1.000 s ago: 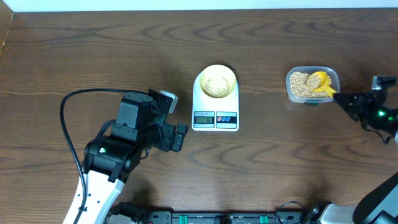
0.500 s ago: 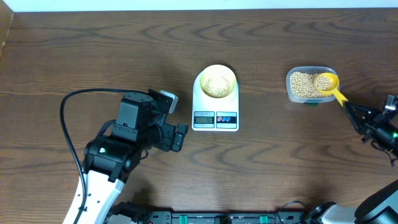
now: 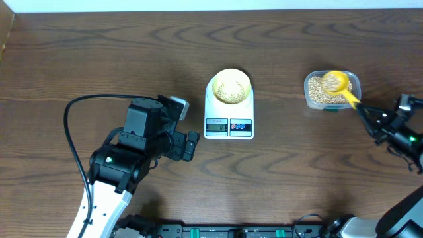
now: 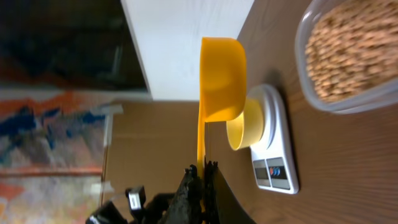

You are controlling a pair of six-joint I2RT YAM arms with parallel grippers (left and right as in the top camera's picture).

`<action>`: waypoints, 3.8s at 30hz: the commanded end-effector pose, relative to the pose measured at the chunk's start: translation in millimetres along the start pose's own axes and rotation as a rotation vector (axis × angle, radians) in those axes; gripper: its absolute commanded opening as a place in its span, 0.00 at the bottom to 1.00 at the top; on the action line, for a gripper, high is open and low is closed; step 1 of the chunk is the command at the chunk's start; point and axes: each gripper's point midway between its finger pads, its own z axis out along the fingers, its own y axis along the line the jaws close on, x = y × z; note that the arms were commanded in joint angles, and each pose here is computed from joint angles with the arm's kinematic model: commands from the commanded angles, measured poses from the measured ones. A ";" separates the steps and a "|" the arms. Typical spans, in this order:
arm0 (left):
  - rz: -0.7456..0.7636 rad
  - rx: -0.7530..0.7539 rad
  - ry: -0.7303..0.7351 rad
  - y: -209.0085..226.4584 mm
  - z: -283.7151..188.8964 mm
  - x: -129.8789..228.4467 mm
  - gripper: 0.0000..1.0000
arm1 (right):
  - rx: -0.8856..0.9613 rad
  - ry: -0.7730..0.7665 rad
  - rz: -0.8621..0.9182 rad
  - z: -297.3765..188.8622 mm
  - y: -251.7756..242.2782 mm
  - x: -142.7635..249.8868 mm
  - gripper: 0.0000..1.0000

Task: Scoop item into bowl and weigh 50g on scale
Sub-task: 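Carry the filled scoop with the right gripper over the bowl, then tilt the scoop with the right gripper to pour soybeans into bowl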

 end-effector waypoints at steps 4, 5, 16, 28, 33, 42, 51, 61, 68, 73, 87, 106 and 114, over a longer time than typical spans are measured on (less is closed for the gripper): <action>0.004 -0.009 0.004 1.3 1.3 1.8 0.94 | -0.004 0.183 0.039 48.3 6.6 28.9 0.01; 0.004 -0.009 0.004 1.3 1.3 1.8 0.94 | 0.016 0.202 0.047 55.5 4.6 31.9 0.01; 0.004 -0.009 0.004 1.3 1.3 1.8 0.94 | 0.059 0.281 0.041 147.9 37.9 43.3 0.01; 0.004 -0.009 0.004 1.3 1.3 1.8 0.94 | 0.054 0.246 -0.085 208.4 58.4 76.1 0.01; 0.004 -0.009 0.004 1.3 1.3 1.8 0.93 | 0.091 0.229 -0.210 221.3 49.7 87.0 0.01; 0.004 -0.009 0.004 1.3 1.3 1.8 0.93 | 0.222 0.244 -0.422 216.6 12.2 90.2 0.01; 0.004 -0.009 0.004 1.3 1.3 1.8 0.94 | 0.194 0.282 -0.618 220.8 13.4 98.4 0.01; 0.004 -0.009 0.004 1.3 1.3 1.8 0.94 | 0.243 0.268 -0.827 235.9 8.4 109.2 0.01; 0.004 -0.009 0.004 1.3 1.3 1.8 0.93 | 0.293 0.272 -0.955 236.8 -0.6 108.9 0.01; 0.004 -0.009 0.004 1.3 1.3 1.8 0.94 | 0.358 0.303 -1.064 238.0 -5.5 112.3 0.01; 0.004 -0.009 0.004 1.3 1.3 1.8 0.94 | 0.506 0.334 -1.415 239.0 14.3 116.0 0.01; 0.004 -0.009 0.004 1.3 1.3 1.8 0.94 | 0.510 0.262 -1.627 247.6 44.2 121.3 0.01; 0.004 -0.009 0.004 1.3 1.3 1.8 0.94 | 0.561 0.294 -1.418 235.9 28.8 130.7 0.01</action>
